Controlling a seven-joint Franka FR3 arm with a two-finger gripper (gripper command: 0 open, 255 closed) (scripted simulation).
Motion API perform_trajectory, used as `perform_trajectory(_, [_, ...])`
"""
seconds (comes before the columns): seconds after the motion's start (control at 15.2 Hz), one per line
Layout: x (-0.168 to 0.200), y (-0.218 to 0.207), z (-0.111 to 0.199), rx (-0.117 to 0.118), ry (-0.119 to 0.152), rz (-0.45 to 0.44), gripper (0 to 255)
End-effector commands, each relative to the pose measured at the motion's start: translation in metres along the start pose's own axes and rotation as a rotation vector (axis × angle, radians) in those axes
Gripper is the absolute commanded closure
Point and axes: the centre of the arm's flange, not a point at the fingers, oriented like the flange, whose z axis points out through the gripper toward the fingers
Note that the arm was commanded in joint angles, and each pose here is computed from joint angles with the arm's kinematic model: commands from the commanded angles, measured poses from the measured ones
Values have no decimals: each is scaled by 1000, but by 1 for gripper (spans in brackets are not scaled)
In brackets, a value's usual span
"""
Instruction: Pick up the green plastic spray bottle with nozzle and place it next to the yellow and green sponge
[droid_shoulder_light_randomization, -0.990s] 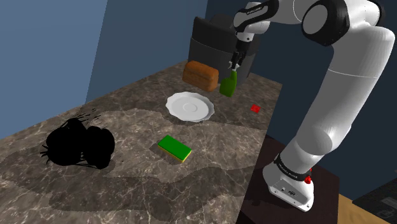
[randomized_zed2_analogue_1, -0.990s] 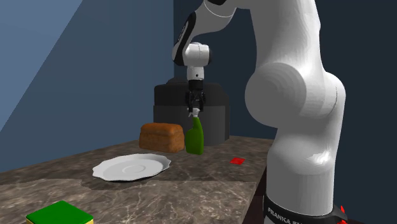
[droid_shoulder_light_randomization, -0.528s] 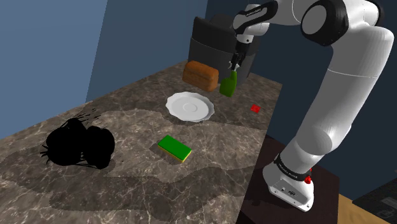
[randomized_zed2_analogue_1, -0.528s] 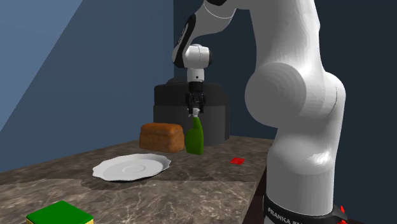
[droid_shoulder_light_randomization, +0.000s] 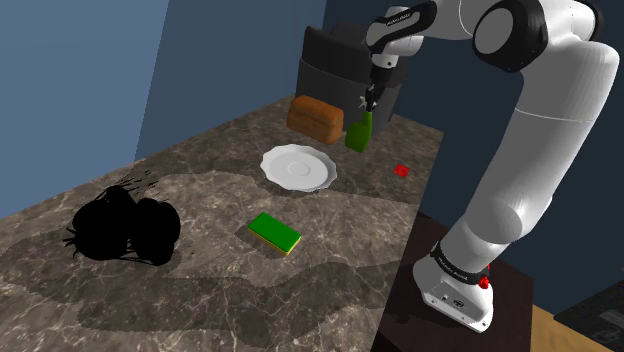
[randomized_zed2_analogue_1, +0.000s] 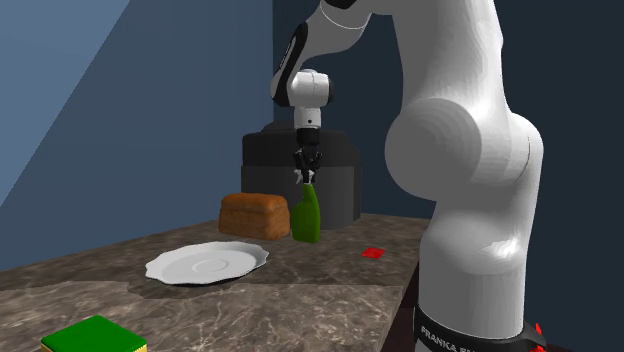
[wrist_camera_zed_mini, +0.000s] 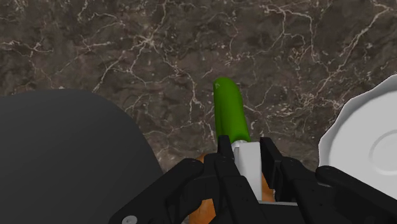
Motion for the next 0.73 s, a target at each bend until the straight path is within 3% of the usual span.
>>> perform_trajectory(0.0, [0, 0, 0, 0, 0, 0, 255])
perform_trajectory(0.66, [-1, 0, -42, 0, 0, 0, 255])
